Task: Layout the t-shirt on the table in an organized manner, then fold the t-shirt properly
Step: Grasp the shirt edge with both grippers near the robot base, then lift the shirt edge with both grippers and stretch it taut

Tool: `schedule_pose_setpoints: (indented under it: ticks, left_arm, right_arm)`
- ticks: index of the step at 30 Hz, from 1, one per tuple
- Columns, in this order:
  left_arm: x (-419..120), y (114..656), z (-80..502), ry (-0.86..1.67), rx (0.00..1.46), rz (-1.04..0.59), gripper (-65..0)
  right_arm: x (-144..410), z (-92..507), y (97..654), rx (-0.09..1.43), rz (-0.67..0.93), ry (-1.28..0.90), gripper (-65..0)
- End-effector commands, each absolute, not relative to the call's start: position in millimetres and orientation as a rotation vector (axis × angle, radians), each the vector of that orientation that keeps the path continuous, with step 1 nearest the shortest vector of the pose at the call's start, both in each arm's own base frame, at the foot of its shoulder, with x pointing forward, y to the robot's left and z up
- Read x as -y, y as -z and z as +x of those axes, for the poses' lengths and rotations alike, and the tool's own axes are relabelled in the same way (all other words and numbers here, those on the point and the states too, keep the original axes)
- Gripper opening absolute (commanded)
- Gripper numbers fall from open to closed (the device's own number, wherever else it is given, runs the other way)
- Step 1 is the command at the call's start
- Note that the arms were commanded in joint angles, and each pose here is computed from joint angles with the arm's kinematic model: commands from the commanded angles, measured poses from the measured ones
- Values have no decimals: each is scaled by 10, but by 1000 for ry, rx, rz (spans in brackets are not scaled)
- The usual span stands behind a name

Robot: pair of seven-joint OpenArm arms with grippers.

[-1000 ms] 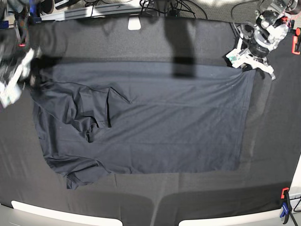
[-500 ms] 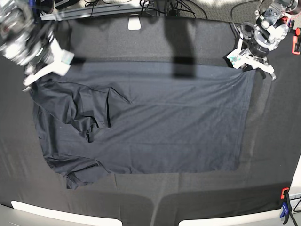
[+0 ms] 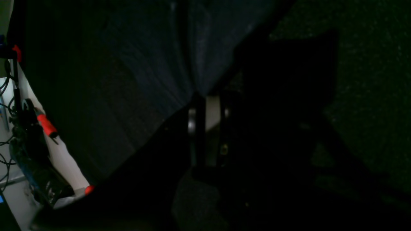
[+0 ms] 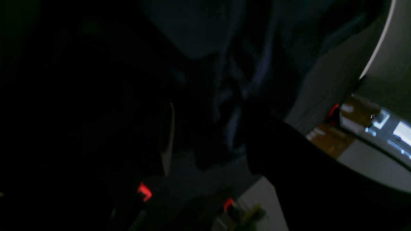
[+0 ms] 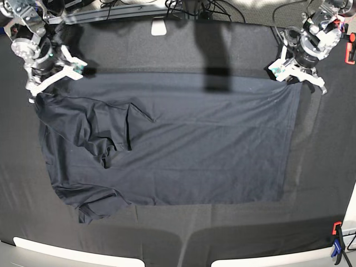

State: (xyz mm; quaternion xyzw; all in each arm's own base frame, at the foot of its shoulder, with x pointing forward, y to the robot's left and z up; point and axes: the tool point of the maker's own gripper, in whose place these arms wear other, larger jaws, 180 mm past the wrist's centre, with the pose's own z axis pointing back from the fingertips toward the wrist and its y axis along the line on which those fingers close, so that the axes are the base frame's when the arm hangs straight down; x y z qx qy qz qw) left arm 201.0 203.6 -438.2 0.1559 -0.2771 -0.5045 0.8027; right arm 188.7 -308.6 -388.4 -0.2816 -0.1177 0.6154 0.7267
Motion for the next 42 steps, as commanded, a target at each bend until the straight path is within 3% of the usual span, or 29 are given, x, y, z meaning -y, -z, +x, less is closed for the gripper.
schedule_pose_setpoints:
  ticks: [1, 7, 17, 22, 25, 34, 42]
  left_arm:
    - [-2131, 4349, 2029, 1079, 579, 365, -650]
    - [-2131, 4349, 2029, 1079, 580, 365, -650]
    - [-2131, 4349, 2029, 1079, 580, 365, -650]
    - [-2131, 4349, 2029, 1079, 579, 365, -650]
    - [-2161, 4355, 2019, 1078, 564, 377, -650]
    - [-2417, 4365, 1861, 1031, 488, 505, -650]
    - [-2517, 4292, 1432, 1053, 408, 606, -650]
  right_arm:
    - [3188, 1986, 3788, 267, -682, -1361, -319]
    - [3249, 2082, 3751, 337, -731, -1296, -321]
    - [3126, 2113, 3780, 400, -681, -1320, -324]
    - [3257, 2056, 3855, 353, -688, -1309, -466]
    - [3244, 2027, 3878, 351, -660, -1282, -650]
    - [3004, 1753, 3813, 325, -610, -1289, -650]
    - [3199, 1490, 3755, 186, -658, -1333, -650]
